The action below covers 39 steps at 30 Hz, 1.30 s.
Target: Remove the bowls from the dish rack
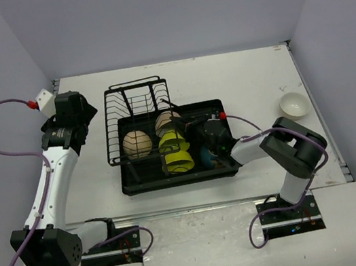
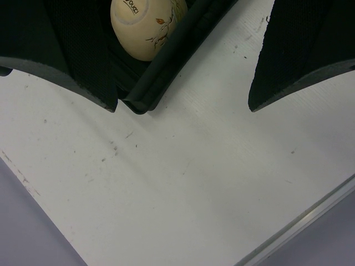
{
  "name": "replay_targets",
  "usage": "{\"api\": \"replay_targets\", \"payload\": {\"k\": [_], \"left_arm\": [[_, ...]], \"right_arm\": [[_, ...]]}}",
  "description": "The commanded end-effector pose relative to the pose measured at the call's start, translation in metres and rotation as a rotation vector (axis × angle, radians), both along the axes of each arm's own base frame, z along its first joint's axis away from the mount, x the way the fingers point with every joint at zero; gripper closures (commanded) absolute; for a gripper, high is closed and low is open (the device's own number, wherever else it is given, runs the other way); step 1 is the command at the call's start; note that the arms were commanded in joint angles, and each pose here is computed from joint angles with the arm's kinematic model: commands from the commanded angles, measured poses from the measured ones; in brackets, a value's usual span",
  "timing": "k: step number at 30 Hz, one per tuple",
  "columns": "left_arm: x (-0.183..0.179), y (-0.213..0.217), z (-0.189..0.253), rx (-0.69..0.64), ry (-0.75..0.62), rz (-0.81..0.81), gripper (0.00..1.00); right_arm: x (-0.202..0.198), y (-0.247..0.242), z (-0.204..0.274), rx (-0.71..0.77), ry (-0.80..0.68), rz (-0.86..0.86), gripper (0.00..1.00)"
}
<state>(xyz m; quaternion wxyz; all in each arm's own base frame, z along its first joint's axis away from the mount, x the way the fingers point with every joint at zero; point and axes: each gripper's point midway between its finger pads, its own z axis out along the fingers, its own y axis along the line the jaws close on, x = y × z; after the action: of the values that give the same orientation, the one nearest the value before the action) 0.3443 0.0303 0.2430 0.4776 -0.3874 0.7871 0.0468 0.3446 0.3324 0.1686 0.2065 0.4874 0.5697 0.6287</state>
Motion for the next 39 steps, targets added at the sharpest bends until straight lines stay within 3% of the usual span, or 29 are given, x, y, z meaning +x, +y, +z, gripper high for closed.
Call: {"api": "replay_targets", "payload": {"k": [1,24,39], "left_arm": [[0.005,0.004,0.011,0.002,-0.045,0.024,0.0],[0.012,0.001,0.006,-0.025,-0.048,0.027,0.0],[0.01,-0.001,-0.004,-0.047,-0.032,0.032,0.0]], "right_arm": [[0.021,-0.006,0.051,0.047,-0.147,-0.059,1.0],[0.051,-0.022,0.084,0.001,-0.268,-0.04,1.0],[0.027,-0.035,0.097,-0.047,-0.304,-0.014,1.0]]}}
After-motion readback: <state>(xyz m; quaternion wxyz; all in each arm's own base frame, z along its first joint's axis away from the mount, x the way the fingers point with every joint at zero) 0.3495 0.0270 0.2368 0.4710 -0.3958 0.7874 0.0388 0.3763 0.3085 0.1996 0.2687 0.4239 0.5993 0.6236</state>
